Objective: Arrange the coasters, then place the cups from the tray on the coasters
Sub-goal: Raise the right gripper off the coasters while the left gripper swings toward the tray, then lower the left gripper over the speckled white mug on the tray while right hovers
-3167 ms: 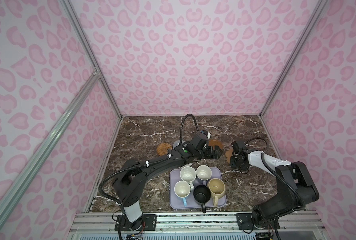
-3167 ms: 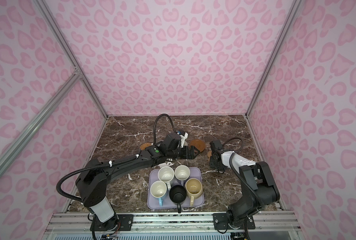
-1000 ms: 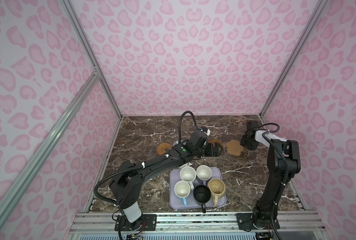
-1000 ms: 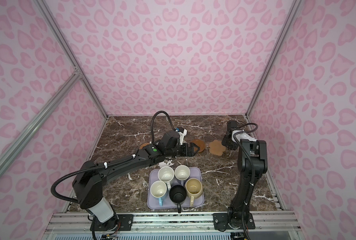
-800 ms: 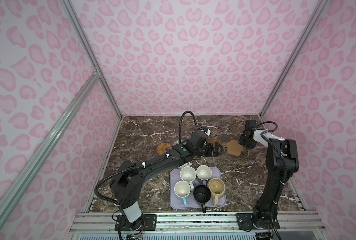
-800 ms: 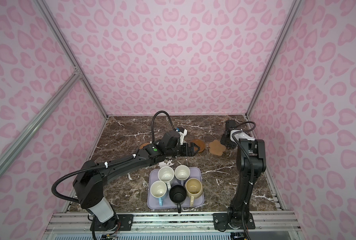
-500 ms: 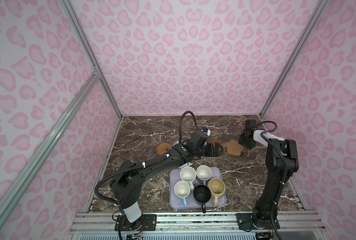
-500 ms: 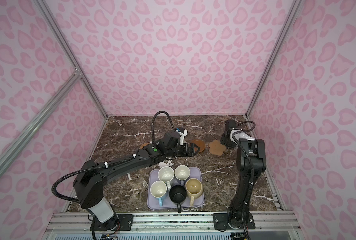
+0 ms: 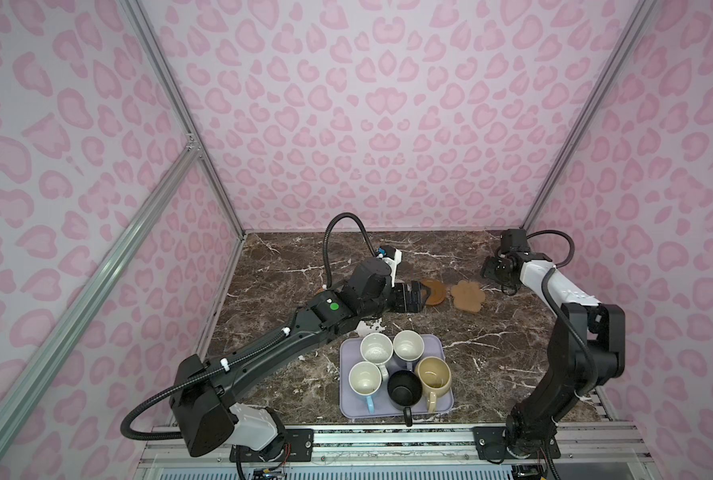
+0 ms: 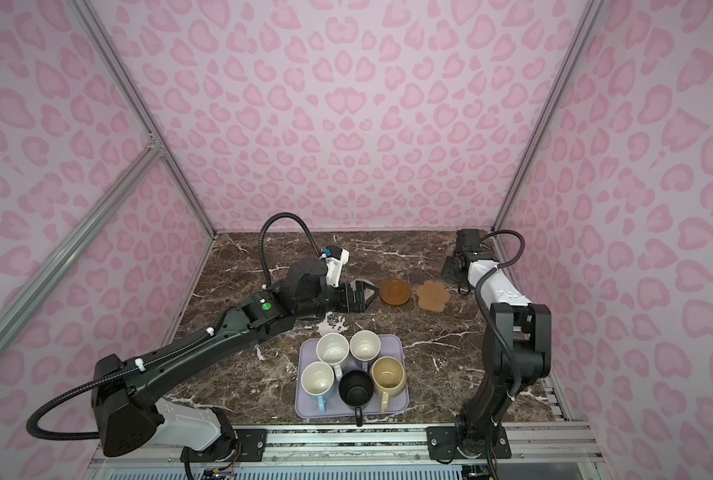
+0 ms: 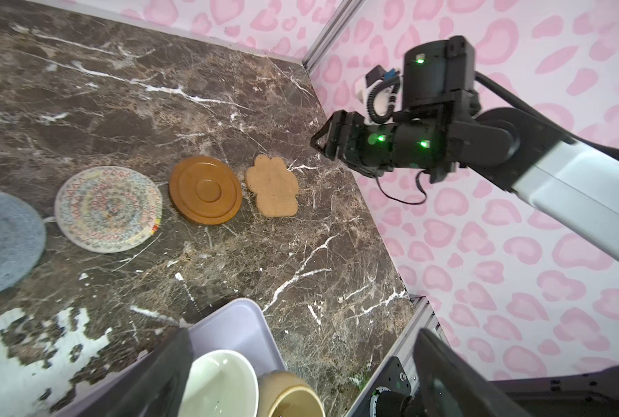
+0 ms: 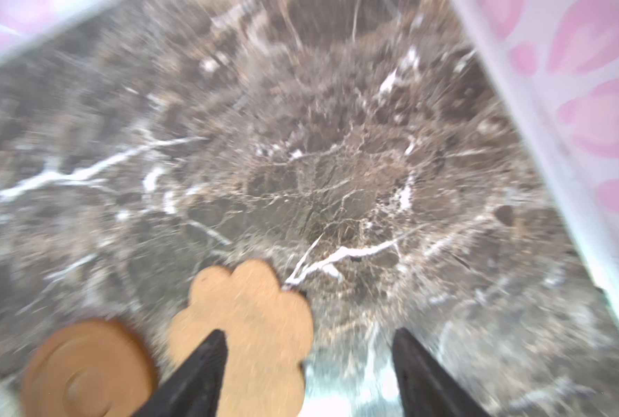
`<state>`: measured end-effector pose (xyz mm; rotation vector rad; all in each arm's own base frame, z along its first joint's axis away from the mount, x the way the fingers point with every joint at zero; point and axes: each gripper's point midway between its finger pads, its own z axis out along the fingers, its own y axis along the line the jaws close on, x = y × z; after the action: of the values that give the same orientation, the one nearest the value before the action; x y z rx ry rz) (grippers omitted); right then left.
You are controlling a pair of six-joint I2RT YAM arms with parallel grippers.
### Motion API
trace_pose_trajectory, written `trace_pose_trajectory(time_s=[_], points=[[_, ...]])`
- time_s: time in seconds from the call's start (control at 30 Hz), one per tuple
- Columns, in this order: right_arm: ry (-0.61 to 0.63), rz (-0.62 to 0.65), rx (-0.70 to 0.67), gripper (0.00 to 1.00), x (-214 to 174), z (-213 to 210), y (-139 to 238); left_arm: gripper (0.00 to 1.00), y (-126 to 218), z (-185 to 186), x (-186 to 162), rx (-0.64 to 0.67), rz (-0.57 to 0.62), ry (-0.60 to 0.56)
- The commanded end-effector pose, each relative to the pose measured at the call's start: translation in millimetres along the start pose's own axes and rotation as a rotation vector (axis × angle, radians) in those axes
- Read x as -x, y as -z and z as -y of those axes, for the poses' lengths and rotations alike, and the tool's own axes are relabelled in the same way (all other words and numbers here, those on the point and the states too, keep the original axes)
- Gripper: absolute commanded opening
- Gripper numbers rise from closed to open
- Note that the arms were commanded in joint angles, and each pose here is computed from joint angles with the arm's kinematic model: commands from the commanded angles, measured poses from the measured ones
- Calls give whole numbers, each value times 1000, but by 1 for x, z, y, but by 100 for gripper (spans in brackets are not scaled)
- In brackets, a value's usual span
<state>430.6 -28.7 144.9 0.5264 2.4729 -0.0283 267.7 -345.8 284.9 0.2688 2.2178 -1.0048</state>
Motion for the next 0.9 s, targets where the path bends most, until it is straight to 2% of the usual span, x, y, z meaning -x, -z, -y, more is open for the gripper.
trace_pose_trajectory(time_s=[0.0,0.1,0.2,0.27,0.4,0.53,0.67,0.87], points=[[67,18,80,89,-14,-17,42,97,17,-17,-19,61,-54,4],[162,70,226,92,-33,-49,88,97,28,-25,-38,57,-102,38],[234,116,344,95,-61,-78,121,99,36,-40,-58,109,-156,70],[303,120,405,97,-82,-96,137,100,40,-56,-72,182,-186,74],[385,110,443,96,-115,-112,157,99,43,-94,-105,418,-295,36],[383,86,541,97,-137,-119,163,99,43,-110,-128,557,-366,-20],[381,58,546,97,-148,-115,156,100,45,-120,-139,625,-388,-41],[364,51,547,98,-158,-110,148,98,31,-114,-163,573,-452,-36]])
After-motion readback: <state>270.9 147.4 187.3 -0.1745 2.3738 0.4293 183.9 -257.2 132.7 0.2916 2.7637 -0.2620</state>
